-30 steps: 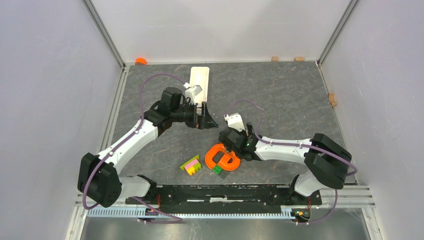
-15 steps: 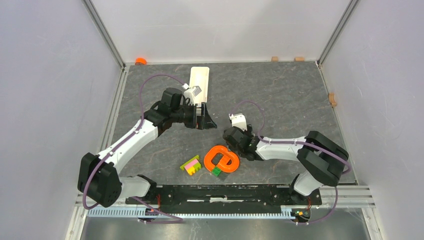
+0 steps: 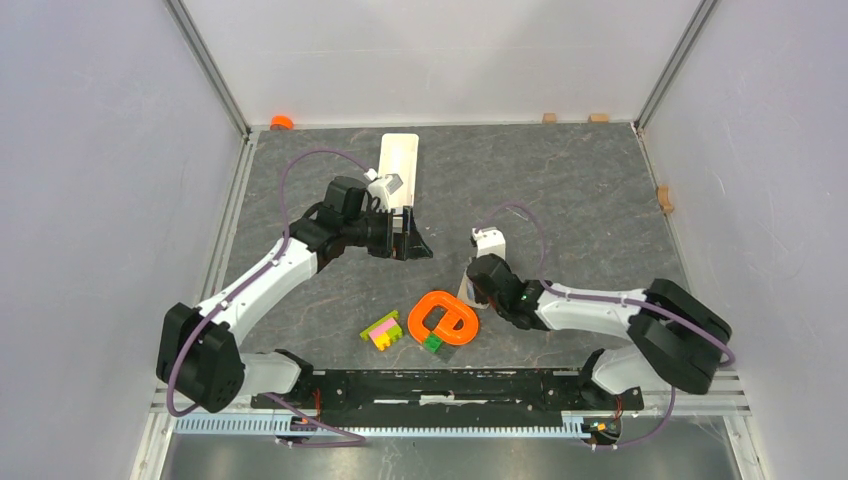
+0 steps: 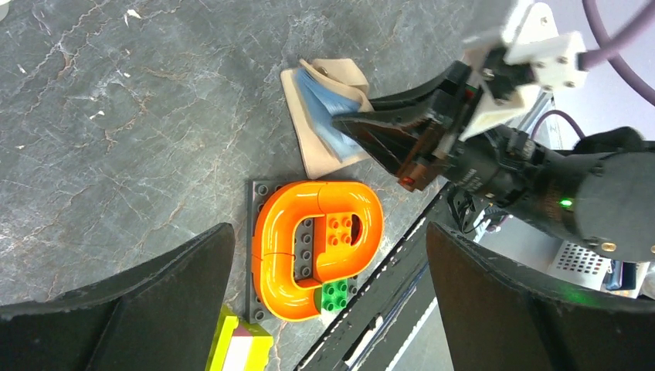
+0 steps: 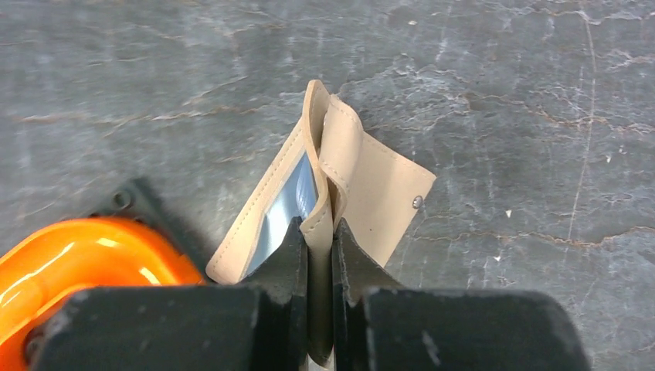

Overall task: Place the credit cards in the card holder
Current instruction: Pick up the card holder from the center of the board.

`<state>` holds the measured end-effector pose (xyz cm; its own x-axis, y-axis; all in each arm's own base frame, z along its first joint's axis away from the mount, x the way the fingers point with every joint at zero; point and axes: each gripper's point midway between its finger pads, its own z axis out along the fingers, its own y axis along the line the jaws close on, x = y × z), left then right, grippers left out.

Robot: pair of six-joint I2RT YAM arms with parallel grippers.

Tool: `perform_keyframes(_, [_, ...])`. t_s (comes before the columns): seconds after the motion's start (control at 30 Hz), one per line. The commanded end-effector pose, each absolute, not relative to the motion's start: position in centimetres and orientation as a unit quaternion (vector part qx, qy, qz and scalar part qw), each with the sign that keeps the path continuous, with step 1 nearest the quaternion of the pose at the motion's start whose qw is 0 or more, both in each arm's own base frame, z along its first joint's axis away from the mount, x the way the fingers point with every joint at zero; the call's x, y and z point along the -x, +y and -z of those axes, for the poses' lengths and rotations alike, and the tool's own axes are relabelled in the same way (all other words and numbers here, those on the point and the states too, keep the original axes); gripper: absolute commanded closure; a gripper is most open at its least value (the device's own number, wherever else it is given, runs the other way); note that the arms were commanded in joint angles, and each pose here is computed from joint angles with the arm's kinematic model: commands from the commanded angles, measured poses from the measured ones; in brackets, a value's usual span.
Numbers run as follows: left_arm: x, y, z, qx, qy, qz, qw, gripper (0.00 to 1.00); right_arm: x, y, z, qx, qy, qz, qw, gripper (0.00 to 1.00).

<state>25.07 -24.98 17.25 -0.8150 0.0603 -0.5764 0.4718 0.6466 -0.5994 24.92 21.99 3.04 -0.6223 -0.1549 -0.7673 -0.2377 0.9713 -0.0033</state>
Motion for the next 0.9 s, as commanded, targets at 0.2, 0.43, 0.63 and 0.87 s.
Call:
perform_keyframes(0.2, [-25.3,-25.9,-20.0,-0.188,0.834,0.421,0.302,0.0,-24.0,26.0,-13.3,0.112,0.803,-0.257,0.526,1.0])
perform_keyframes(0.43, [-24.2,-27.0,-21.7,-0.21,0.8,0.471,0.306,0.0,-23.3,26.2,-17.9,0.109,0.752,-0.317,0.568,1.0])
perform_keyframes(0.63, [-23.5,-27.6,-22.7,-0.215,0.78,0.503,0.302,0.0,-22.1,25.9,-21.7,0.083,0.685,-0.392,0.608,1.0])
perform_keyframes(0.87, [-23.7,-27.9,-20.7,-0.182,0.805,0.502,0.257,0.0,-21.7,25.6,-24.6,0.072,0.639,-0.424,0.638,1.0])
